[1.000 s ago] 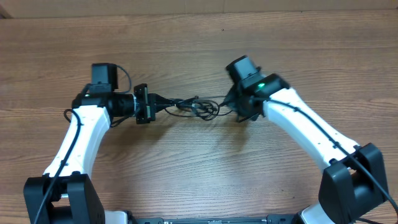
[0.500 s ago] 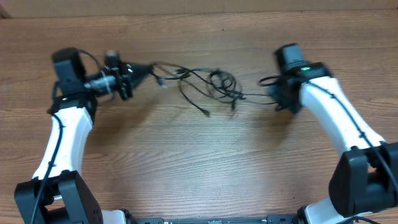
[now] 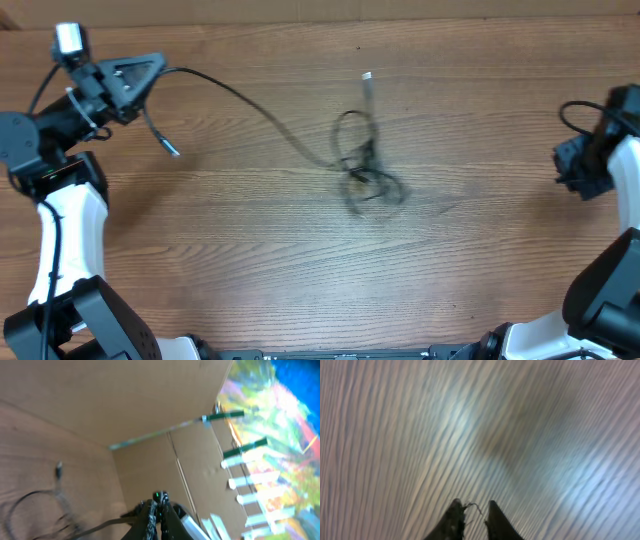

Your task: Untangle cables

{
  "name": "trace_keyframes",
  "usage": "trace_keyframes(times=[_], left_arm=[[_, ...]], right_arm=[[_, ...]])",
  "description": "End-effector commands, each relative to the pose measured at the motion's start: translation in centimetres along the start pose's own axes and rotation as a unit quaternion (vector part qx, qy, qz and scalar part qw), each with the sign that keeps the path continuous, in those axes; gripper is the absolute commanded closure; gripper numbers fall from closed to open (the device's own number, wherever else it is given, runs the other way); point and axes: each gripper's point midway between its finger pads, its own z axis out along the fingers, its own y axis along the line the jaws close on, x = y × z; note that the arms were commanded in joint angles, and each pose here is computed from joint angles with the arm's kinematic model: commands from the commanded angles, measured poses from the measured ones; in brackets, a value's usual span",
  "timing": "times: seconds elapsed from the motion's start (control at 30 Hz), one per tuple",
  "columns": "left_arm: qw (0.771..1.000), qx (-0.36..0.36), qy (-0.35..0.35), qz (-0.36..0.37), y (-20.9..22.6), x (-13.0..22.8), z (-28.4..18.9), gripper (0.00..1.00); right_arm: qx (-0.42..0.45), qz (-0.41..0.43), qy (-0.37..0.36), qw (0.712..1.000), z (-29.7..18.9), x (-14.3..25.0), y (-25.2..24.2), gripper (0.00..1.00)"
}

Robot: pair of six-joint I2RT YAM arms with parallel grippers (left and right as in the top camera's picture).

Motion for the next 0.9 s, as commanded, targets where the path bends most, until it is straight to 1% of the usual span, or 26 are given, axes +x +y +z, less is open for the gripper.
trace_keyframes(times=[0.0,0.13,0.2,0.23,0.3,0.37,0.4,0.5,0.6,0.67,0.77,0.87], left_arm=[[0.999,-0.003,-0.044,0.011,-1.1,-1.8,-1.9,0.96],[0.995,-0.020,-0.095,0.020,-1.1,-4.1,-5.6,0.96],[0.994,-0.026,-0.103,0.010,-1.1,-4.4,-6.7,0.96],[0.995,-0.027,-0.100,0.002,-1.0,-4.2,-6.9,0.96],[0.996,-0.025,-0.087,-0.007,-1.0,-3.8,-6.3,0.96],[0.997,-0.016,-0.073,-0.019,-1.2,-3.2,-4.9,0.96],[0.997,-0.009,-0.066,-0.025,-1.3,-2.9,-3.8,0.96],[0.998,0.013,-0.050,-0.030,-1.9,-2.0,-0.8,0.96],[0.999,0.029,-0.037,-0.022,-2.4,-1.0,1.5,0.96],[0.999,0.032,-0.028,-0.021,-2.5,-0.5,2.3,0.96],[0.999,0.034,-0.015,-0.025,-2.6,0.1,2.8,0.96],[0.999,0.035,-0.009,-0.040,-2.6,0.4,2.9,0.96]], right_arm=[[-0.007,-0.008,-0.006,1.000,0.0,-1.2,-0.7,0.83],[-0.016,0.005,-0.013,1.000,0.0,-2.4,-1.3,0.81],[-0.044,0.000,0.016,0.999,0.0,-1.4,-0.5,0.81],[-0.085,-0.022,0.048,0.995,-0.3,-0.1,0.9,0.78],[-0.180,-0.083,0.116,0.973,-1.5,3.1,4.3,0.66],[-0.256,-0.141,0.172,0.941,-3.3,6.8,7.4,0.55],[-0.271,-0.164,0.186,0.930,-3.8,8.3,8.4,0.49],[-0.279,-0.230,0.216,0.907,-4.8,13.4,11.0,0.27],[-0.304,-0.301,0.250,0.869,-6.5,19.5,13.6,0.11],[-0.303,-0.324,0.262,0.857,-7.1,23.1,15.0,0.07],[-0.296,-0.329,0.266,0.857,-7.1,27.6,17.1,0.00],[-0.289,-0.321,0.281,0.857,-6.1,32.2,19.0,0.00]])
